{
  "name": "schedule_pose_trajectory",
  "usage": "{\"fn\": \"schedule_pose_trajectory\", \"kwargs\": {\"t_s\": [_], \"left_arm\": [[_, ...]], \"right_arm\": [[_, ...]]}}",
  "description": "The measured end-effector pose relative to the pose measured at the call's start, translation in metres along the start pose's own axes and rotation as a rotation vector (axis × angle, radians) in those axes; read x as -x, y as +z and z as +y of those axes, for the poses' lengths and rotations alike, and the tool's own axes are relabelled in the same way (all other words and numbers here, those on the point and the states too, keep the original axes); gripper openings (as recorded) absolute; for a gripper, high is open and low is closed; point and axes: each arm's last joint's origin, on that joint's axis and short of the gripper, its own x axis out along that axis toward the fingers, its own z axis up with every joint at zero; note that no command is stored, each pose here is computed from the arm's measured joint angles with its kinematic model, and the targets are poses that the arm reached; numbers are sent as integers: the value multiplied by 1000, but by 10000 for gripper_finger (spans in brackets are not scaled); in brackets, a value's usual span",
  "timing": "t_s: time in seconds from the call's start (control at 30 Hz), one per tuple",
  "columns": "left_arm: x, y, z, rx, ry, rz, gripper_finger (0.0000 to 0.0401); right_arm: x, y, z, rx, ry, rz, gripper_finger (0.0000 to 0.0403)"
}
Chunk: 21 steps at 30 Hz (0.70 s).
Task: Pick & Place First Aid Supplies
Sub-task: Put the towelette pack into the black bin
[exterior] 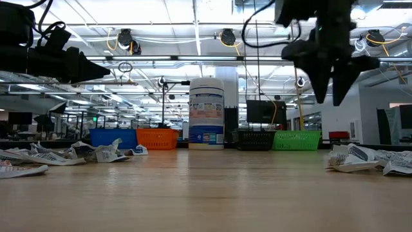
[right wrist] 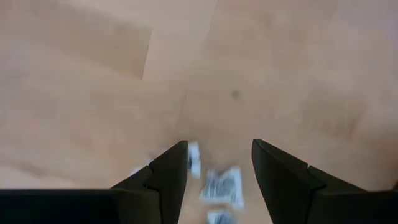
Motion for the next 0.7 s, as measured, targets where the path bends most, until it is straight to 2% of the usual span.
{"fn": "schedule_pose_trajectory", "kwargs": {"t_s": [0.23,0.5,0.7], "left_arm": [[0,0,0,0,0,0,310],[0,0,0,0,0,0,310],[0,0,0,0,0,0,310]], "right_arm": [[7,-57,4,15,41,13,170],[-10,-113,-21,-71,-25,38,169],[-19,-140,-43,-129,-45,37,169]]}}
